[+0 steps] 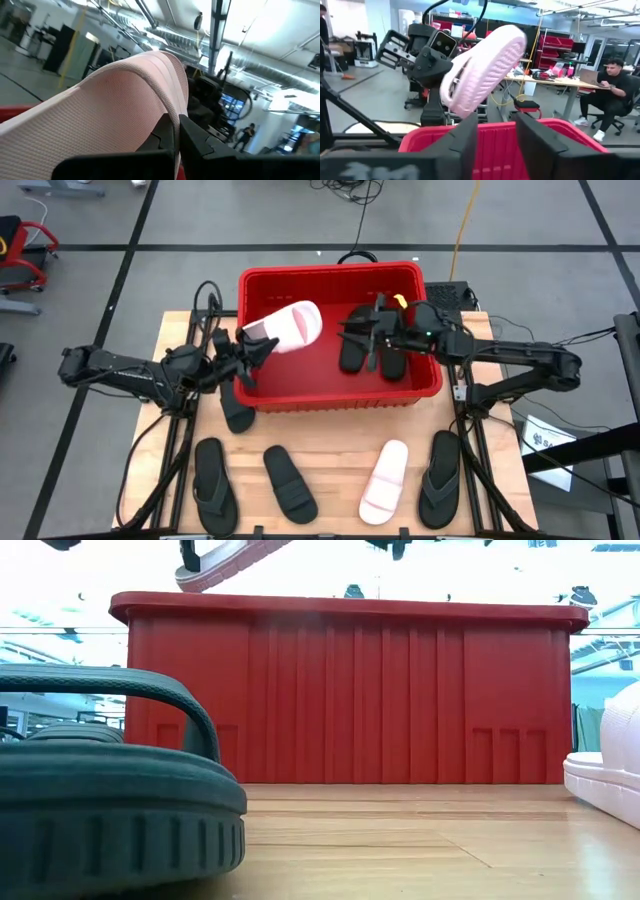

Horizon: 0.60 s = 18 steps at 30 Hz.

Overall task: Pick and place slides into bin
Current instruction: Put the pink slide into the red bin

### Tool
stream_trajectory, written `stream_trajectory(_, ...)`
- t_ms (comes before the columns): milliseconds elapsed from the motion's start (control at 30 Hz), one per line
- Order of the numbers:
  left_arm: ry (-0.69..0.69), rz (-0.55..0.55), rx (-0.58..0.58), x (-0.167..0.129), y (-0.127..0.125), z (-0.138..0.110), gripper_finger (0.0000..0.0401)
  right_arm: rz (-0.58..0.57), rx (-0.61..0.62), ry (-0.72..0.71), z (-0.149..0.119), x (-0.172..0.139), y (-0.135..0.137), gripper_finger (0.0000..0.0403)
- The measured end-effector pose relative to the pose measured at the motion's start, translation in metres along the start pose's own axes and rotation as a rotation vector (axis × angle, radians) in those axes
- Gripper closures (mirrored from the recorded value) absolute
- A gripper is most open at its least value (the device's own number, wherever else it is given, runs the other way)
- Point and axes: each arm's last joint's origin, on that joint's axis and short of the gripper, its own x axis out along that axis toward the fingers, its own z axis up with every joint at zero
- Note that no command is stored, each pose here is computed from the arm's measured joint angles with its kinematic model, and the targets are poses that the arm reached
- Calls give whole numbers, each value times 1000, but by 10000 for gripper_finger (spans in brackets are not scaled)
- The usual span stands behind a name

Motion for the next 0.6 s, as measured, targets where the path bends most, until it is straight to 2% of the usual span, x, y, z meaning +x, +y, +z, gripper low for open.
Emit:
stream_trajectory(133, -71, 1, 24, 2, 3, 8, 401, 5, 2, -27, -5, 10, 1, 222)
stream_trajectory(267, -106, 5, 34, 4, 7, 12, 401, 14, 18, -58, -11, 20, 2, 192)
stream_trajectory(367, -134, 4, 33, 9, 10, 9, 401, 57, 27, -109, -15, 28, 4, 181)
stream_trajectory(600, -216, -58, 19, 30, 13, -3, 401, 59, 47, -189, -27, 45, 6, 176)
